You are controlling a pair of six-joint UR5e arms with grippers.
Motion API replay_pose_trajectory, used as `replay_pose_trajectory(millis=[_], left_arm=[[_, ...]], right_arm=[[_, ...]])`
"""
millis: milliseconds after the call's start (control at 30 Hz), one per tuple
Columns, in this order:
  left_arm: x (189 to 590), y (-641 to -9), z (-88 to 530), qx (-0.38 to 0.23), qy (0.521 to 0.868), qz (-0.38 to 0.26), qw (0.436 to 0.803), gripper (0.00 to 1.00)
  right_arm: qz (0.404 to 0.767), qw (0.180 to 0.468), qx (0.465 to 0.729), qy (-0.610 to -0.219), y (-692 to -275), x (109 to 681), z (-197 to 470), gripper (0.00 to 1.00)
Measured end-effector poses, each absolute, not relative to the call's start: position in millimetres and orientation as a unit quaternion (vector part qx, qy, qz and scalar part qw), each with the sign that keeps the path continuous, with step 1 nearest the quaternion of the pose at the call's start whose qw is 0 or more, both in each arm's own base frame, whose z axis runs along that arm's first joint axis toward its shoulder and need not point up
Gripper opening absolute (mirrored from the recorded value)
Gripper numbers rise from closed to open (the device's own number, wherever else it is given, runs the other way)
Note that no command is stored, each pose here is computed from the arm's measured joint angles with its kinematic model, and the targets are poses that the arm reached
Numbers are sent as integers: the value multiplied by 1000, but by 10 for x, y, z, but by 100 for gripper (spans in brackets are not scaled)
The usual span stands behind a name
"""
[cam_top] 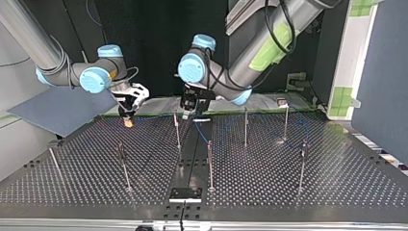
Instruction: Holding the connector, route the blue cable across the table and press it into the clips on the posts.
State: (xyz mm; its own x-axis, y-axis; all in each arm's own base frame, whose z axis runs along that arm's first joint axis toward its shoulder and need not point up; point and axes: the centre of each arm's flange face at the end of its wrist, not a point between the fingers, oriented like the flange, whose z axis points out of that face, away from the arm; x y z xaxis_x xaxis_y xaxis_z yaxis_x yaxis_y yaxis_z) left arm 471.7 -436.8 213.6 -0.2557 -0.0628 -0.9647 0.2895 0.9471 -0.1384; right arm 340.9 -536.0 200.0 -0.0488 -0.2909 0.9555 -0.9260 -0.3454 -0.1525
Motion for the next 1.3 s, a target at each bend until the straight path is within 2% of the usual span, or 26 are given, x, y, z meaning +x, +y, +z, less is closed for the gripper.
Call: replay_pose_trajectory(millis=[333, 533, 700, 1300], left_arm=[[4174, -4560, 2172, 58, 768, -174, 614, 100], [4018, -4763, 2208, 45, 753, -193, 628, 100], [3983, -4963, 2273, 44, 741, -209, 636, 100], [4194, -5299, 1869, 34, 769, -183, 611, 100]], right_arm=[[534, 301, 619, -491, -5410, 3336, 2025, 0], [536, 305, 614, -492, -5437, 3270, 2115, 0], [534, 309, 614, -493, -5416, 3215, 2258, 0], [534, 309, 622, -483, -5453, 3130, 2298, 0]])
